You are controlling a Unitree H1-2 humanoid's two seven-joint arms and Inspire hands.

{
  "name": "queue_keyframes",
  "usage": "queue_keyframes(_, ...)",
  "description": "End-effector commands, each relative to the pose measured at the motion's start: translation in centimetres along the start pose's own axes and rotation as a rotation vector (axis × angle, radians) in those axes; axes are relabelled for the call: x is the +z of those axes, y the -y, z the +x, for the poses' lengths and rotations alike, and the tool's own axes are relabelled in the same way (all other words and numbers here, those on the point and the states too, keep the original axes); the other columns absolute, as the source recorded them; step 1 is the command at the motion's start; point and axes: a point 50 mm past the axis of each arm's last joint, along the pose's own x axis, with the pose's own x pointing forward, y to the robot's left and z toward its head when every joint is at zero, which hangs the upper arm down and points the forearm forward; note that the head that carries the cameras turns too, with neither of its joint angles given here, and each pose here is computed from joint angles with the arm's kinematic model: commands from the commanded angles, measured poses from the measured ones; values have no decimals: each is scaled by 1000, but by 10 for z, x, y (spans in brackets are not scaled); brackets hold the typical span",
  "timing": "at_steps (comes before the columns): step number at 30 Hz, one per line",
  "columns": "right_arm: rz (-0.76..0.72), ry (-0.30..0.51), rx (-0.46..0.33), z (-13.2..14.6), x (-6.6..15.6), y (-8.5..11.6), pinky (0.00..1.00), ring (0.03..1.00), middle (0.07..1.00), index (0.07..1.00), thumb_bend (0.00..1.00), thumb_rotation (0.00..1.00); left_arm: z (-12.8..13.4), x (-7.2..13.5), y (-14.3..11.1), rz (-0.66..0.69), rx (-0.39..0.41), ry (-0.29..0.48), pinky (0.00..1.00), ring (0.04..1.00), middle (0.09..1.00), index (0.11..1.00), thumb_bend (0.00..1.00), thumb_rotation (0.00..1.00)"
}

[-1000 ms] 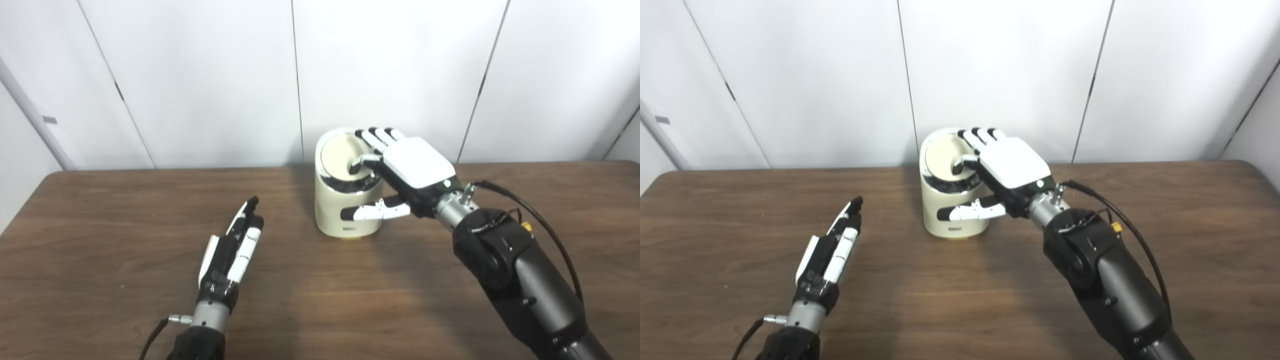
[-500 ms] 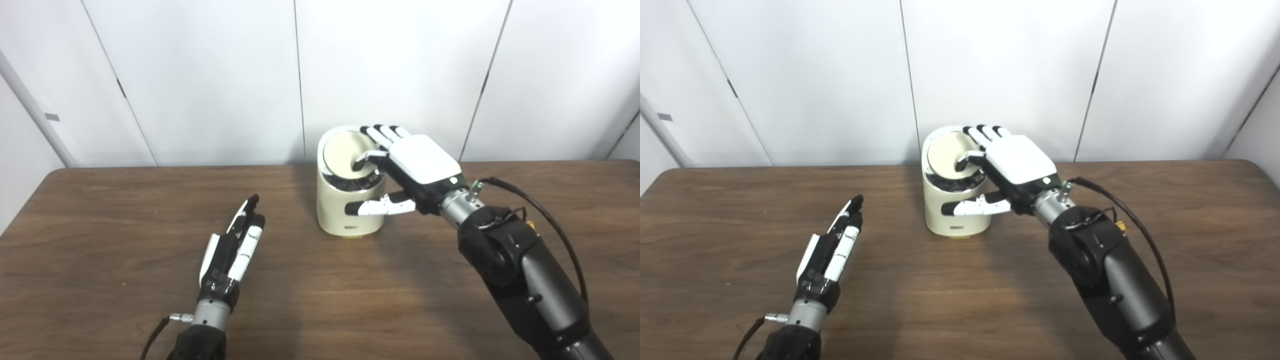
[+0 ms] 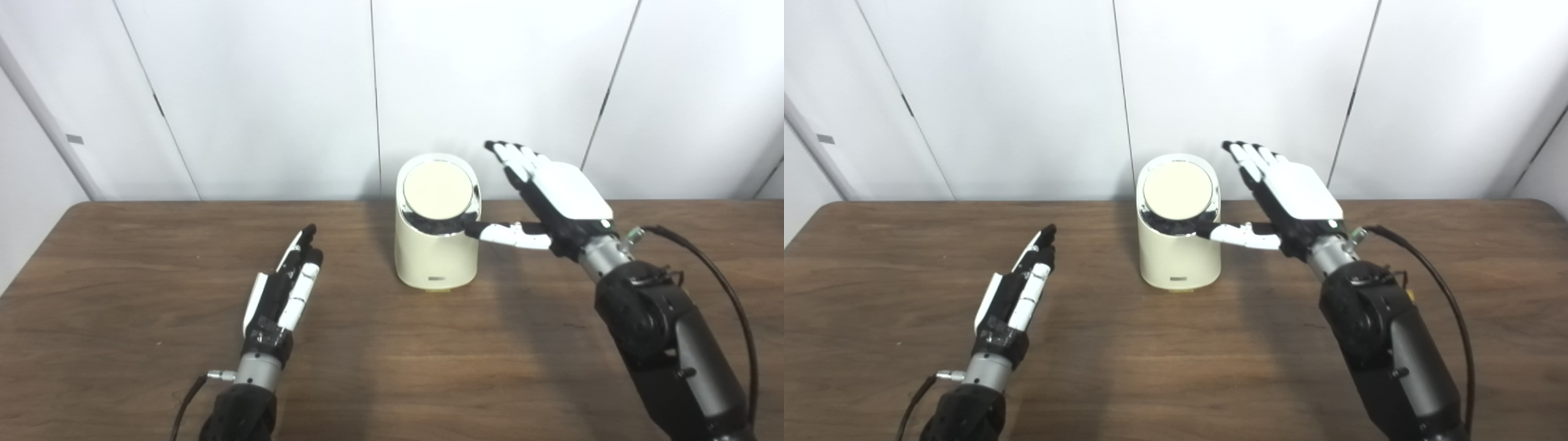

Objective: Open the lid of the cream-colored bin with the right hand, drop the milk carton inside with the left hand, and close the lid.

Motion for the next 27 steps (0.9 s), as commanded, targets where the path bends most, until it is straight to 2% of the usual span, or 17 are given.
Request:
queue_keyframes(1, 62, -2, -63, -1, -1, 11, 977, 1000, 1000, 1000, 651, 1000, 7, 16, -6, 3, -11, 81, 1000, 995, 998, 1000, 642, 817)
queue_keyframes(5, 277, -57, -50, -17, -17, 0, 932, 1000, 1000, 1000, 577, 1000, 1, 14, -18, 31, -5, 81, 1000, 1000, 1000, 1000, 650, 805)
queue_keyframes(10, 455, -149, -22, -43, -35, -11, 883, 965, 1000, 1000, 609, 1000, -8, 13, -31, 37, 16, 63, 1000, 1000, 1000, 1000, 632, 802)
queue_keyframes(11, 502, -161, -26, -49, -38, -14, 906, 969, 998, 1000, 607, 1000, -10, 12, -34, 31, 18, 60, 1000, 1000, 1000, 1000, 635, 794)
queue_keyframes(13, 583, -176, -33, -57, -43, -19, 930, 972, 992, 1000, 577, 1000, -14, 12, -37, 20, 22, 56, 1000, 1000, 1000, 1000, 630, 780)
queue_keyframes(16, 675, -189, -40, -67, -48, -26, 899, 969, 991, 1000, 590, 1000, -20, 12, -38, 8, 26, 49, 1000, 1000, 1000, 1000, 613, 772)
queue_keyframes(19, 769, -209, -63, -78, -49, -33, 904, 965, 990, 1000, 667, 1000, -27, 9, -40, 5, 32, 40, 1000, 1000, 1000, 1000, 573, 762)
queue_keyframes(23, 864, -235, -118, -89, -49, -46, 939, 986, 1000, 1000, 626, 991, -35, 4, -40, 30, 41, 29, 1000, 1000, 1000, 1000, 550, 815)
queue_keyframes(27, 908, -265, -186, -104, -49, -63, 952, 997, 1000, 1000, 660, 998, -46, -4, -40, 27, 76, 21, 1000, 1000, 1000, 1000, 532, 837)
